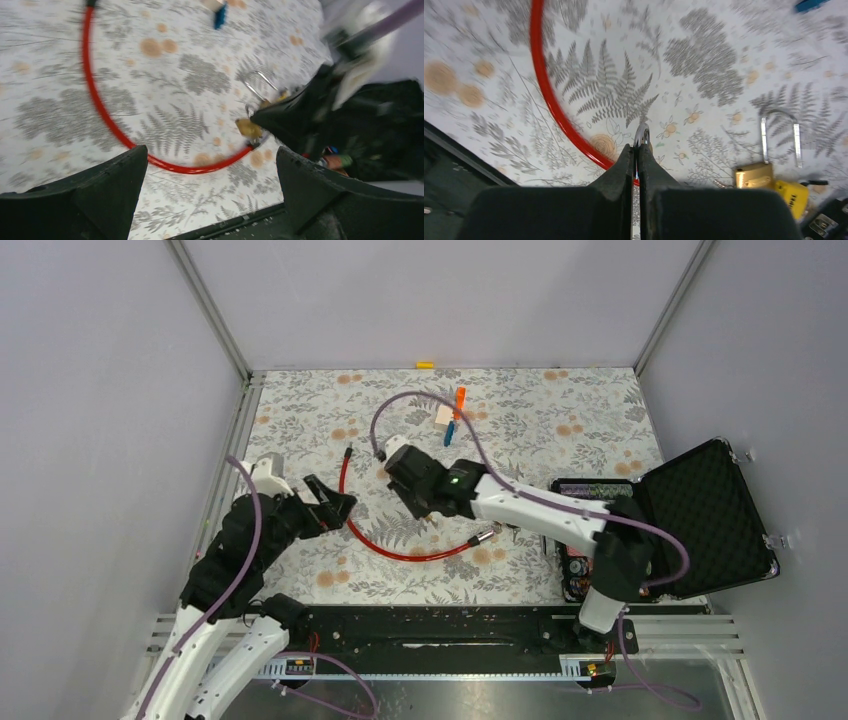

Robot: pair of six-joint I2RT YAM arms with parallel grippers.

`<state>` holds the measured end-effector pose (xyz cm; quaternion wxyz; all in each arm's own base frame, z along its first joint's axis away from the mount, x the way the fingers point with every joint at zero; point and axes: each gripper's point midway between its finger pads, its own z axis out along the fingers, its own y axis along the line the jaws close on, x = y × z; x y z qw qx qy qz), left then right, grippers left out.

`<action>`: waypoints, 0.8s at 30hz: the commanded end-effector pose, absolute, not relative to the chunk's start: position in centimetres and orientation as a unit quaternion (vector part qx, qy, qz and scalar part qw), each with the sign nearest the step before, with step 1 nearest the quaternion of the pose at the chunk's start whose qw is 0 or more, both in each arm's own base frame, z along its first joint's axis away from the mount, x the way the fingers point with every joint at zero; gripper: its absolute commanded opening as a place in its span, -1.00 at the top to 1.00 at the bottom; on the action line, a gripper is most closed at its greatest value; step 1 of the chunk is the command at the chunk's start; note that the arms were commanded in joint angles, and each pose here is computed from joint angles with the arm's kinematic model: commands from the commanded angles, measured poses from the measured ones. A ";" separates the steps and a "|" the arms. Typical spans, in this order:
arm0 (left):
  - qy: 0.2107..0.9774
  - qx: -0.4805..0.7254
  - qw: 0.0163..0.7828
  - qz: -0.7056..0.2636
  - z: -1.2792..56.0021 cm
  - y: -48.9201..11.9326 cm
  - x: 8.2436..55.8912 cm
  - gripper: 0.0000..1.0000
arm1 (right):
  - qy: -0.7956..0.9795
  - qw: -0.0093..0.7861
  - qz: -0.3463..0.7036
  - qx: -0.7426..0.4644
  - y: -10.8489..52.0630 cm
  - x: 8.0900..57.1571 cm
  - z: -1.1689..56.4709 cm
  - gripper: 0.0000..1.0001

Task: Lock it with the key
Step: Pick up the lock from the center of the board.

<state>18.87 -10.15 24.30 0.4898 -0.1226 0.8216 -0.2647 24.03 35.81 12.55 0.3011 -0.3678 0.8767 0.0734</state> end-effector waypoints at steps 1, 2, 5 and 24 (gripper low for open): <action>0.787 -0.011 0.481 -0.385 27.2 -16.0 19.4 -0.98 | 0.855 0.434 0.128 -0.255 35.4 25.7 24.3 1.00; 0.782 0.002 0.477 -0.401 27.6 -16.9 19.6 -0.98 | 0.851 0.446 0.138 -0.239 35.2 25.7 25.8 1.00; 0.758 0.043 0.481 -0.438 29.5 -18.9 20.2 -0.98 | 0.837 0.479 0.180 -0.194 34.7 25.5 30.0 1.00; 0.671 0.158 0.615 -0.384 38.6 -24.6 22.6 -0.94 | 0.755 0.513 0.401 0.082 31.1 24.6 43.2 1.00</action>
